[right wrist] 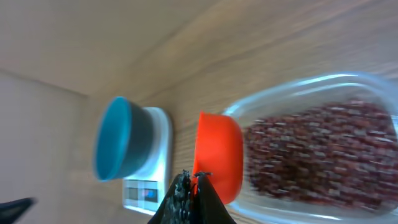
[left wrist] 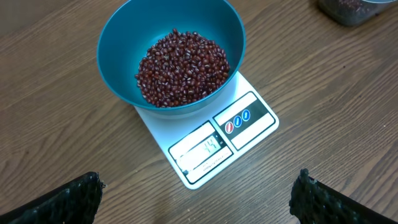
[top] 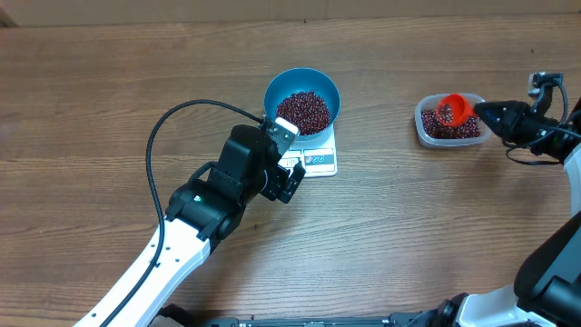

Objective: Scoop item into bowl and weigh 150g on scale
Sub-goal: 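Carry the filled scoop left over the teal bowl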

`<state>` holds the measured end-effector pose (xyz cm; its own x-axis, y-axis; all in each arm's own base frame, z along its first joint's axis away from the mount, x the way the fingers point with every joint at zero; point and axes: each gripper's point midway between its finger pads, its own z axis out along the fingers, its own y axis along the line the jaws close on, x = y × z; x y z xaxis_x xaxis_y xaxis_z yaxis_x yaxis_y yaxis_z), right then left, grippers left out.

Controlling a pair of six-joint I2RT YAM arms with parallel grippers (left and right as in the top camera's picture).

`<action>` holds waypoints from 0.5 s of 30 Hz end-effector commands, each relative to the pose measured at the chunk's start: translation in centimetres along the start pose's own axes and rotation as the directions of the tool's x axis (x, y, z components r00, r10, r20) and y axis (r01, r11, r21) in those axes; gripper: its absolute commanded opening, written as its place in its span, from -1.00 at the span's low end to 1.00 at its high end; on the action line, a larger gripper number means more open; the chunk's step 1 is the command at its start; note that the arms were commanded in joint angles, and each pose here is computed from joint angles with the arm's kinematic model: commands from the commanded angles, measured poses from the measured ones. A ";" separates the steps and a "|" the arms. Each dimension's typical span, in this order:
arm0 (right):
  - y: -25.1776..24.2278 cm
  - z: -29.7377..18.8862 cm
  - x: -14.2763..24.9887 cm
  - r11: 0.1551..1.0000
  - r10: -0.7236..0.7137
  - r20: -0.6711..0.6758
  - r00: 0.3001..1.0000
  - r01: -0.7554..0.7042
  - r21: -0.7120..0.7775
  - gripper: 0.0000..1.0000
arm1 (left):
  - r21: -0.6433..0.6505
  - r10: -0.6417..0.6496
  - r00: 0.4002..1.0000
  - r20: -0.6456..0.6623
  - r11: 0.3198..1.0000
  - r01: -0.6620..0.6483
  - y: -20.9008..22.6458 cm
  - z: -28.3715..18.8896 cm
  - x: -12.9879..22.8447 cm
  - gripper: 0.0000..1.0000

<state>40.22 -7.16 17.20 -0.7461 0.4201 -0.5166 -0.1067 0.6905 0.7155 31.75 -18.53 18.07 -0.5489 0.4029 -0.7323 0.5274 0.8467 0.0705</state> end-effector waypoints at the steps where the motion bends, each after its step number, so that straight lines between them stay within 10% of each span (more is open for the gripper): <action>1: 5.1 -0.2 -1.2 0.980 -0.039 0.015 0.999 0.041 -0.193 -0.93 | 0.002 0.010 0.999 0.034 1.000 -0.010 0.1 -0.5 -1.4 0.99; 15: 15.7 8.0 3.7 0.886 -0.301 -0.119 0.946 0.231 -0.402 -0.93 | 0.002 0.010 0.999 0.033 1.000 -0.010 0.1 -0.5 -1.4 0.99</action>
<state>40.99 6.96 20.32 -0.7953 0.1871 -0.5767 -0.4284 0.4998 0.7528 31.75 -18.53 18.07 -0.5489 0.4029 -0.7323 0.5274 0.8467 0.0705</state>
